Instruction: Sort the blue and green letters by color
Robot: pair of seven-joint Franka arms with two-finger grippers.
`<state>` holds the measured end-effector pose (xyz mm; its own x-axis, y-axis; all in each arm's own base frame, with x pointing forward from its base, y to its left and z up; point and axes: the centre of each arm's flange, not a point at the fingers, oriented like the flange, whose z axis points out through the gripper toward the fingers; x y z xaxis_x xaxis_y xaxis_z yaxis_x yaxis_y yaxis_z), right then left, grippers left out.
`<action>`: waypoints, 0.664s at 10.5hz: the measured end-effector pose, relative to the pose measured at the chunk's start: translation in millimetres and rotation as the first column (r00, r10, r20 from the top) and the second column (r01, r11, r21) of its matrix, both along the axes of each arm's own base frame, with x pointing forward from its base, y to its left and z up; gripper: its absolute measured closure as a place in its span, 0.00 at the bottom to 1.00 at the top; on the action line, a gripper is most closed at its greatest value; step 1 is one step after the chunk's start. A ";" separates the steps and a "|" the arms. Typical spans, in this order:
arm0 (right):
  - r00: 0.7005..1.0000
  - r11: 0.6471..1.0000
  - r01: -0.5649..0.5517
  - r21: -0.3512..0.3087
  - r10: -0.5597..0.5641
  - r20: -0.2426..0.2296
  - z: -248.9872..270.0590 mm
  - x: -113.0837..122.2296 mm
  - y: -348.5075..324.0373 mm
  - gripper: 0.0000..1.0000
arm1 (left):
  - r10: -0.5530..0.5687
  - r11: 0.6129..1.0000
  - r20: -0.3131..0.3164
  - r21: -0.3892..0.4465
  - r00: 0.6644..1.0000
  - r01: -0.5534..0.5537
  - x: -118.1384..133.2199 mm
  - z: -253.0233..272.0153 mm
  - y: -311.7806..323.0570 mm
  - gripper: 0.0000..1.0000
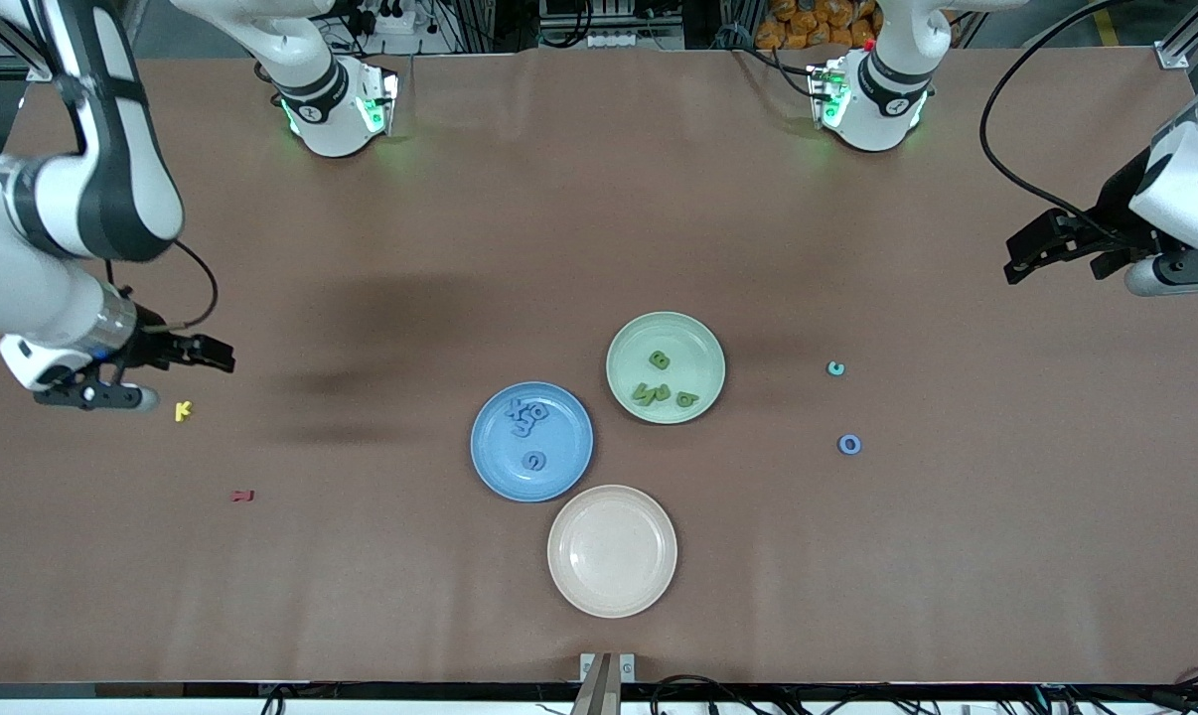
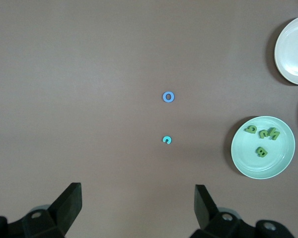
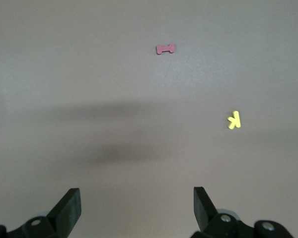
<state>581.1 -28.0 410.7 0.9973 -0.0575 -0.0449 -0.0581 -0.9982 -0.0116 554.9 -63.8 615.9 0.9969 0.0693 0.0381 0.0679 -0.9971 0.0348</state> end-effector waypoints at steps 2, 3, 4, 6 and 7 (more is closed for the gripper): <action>0.999 1.000 -0.011 0.000 0.011 0.046 56.7 -17.7 6.6 0.00 | 0.002 1.000 0.000 0.000 1.000 -0.002 3.2 -3.8 0.5 0.00; 0.998 1.000 -0.015 -0.001 0.015 0.067 81.8 -22.4 8.6 0.00 | 0.002 1.000 -0.001 0.000 1.000 -0.002 4.1 -5.1 0.5 0.00; 0.996 1.000 -0.020 -0.002 0.020 0.092 108.2 -21.9 10.8 0.00 | 0.002 1.000 -0.001 0.000 1.000 -0.002 4.5 -5.6 0.6 0.00; 0.990 0.999 -0.033 -0.005 0.034 0.134 167.5 -18.0 17.5 0.00 | 0.002 1.000 -0.001 0.000 1.000 -0.002 4.7 -5.8 1.0 0.00; 0.989 0.999 -0.036 -0.006 0.036 0.143 193.6 -19.8 18.5 0.00 | 0.002 1.000 -0.001 0.000 1.000 -0.002 4.9 -6.0 1.0 0.00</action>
<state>561.3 -9.5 604.3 0.9949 -0.0215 0.0981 -0.0202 -0.9997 -0.0136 559.8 -62.8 609.9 0.9968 0.0716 0.0367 0.0704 -0.9969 0.0345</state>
